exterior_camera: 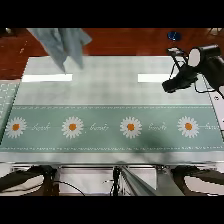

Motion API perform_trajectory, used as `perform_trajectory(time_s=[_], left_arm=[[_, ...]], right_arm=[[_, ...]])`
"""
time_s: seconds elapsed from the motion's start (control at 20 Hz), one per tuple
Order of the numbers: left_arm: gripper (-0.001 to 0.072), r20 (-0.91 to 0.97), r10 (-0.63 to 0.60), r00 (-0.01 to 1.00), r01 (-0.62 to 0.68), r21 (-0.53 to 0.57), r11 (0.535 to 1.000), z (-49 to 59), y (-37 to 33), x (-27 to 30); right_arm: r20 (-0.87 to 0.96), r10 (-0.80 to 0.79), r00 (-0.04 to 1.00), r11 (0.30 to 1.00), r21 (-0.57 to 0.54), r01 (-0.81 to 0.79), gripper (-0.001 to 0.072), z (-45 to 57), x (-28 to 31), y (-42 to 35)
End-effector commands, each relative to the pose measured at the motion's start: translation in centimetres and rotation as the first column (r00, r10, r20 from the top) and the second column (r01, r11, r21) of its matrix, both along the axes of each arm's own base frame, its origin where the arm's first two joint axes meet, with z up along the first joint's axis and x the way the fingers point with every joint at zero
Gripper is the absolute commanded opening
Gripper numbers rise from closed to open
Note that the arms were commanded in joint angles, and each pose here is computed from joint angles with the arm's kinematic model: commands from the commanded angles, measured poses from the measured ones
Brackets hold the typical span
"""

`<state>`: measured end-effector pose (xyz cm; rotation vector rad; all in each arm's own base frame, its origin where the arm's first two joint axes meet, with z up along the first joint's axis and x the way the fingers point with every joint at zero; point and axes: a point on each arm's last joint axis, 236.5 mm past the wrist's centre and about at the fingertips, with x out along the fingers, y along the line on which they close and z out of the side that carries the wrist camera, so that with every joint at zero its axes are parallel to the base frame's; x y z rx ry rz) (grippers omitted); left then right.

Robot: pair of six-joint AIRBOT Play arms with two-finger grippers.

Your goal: Fold the shirts.

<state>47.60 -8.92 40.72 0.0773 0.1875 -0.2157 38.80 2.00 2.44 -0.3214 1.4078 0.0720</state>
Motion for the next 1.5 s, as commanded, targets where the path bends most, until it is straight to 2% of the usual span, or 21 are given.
perform_trajectory(time_s=[0.0,0.25,0.5,0.65,0.8,0.9,1.0,1.05,1.1,1.15,1.2,1.35,1.45], left_arm=[[0.0031,0.111,-0.131,0.985,0.125,0.057,0.991,5.7,-3.7,-7.8],[0.0031,-0.126,-0.248,0.960,0.261,0.100,0.960,0.3,-7.5,-11.1],[0.0032,-0.358,-0.369,0.858,0.431,0.112,0.895,-8.6,-14.8,-11.0],[0.0033,-0.546,-0.463,0.698,0.579,0.050,0.814,-17.5,-22.2,-12.0],[0.0033,-0.701,-0.544,0.460,0.698,-0.093,0.710,-26.6,-30.2,-15.7],[0.0033,-0.758,-0.575,0.308,0.737,-0.192,0.648,-31.7,-35.0,-19.1],[0.0033,-0.799,-0.559,0.221,0.758,-0.221,0.614,-36.4,-38.0,-21.5],[0.0035,-0.817,-0.543,0.193,0.764,-0.222,0.606,-38.4,-38.7,-22.4],[0.0073,-0.831,-0.529,0.173,0.765,-0.225,0.603,-39.8,-39.1,-22.8],[0.0209,-0.842,-0.516,0.156,0.764,-0.228,0.604,-40.4,-38.9,-23.0],[0.0312,-0.848,-0.507,0.155,0.759,-0.226,0.610,-40.2,-38.2,-22.6],[0.0314,-0.847,-0.477,0.234,0.719,-0.179,0.672,-35.8,-33.0,-17.3],[0.0323,-0.818,-0.456,0.350,0.653,-0.136,0.746,-31.3,-27.1,-12.4]], right_arm=[[-0.050,-0.017,0.999,0.984,-0.179,0.008,0.0410,2.4,-2.4,-4.6],[0.027,-0.120,0.992,0.979,-0.161,0.122,0.0411,6.0,-4.2,-7.8],[0.120,-0.233,0.965,0.969,-0.054,0.241,0.0412,8.7,-5.5,-10.0],[0.144,-0.275,0.951,0.962,0.047,0.271,0.0412,9.1,-5.5,-9.6],[0.149,-0.282,0.948,0.957,0.107,0.268,0.0412,9.1,-5.1,-8.7],[0.158,-0.278,0.947,0.957,0.133,0.258,0.0412,9.2,-4.7,-8.1],[0.167,-0.275,0.947,0.956,0.155,0.250,0.0411,9.3,-4.4,-7.7],[0.174,-0.275,0.946,0.956,0.156,0.249,0.0412,9.3,-4.2,-7.7],[0.181,-0.275,0.944,0.956,0.158,0.248,0.0412,9.4,-4.1,-7.7],[0.187,-0.274,0.943,0.956,0.158,0.247,0.0412,9.4,-3.9,-7.7],[0.192,-0.274,0.942,0.956,0.159,0.246,0.0411,9.5,-3.8,-7.7],[0.204,-0.274,0.940,0.956,0.161,0.244,0.0412,9.6,-3.5,-7.7],[0.203,-0.273,0.940,0.956,0.170,0.241,0.0427,9.6,-3.5,-7.5]])
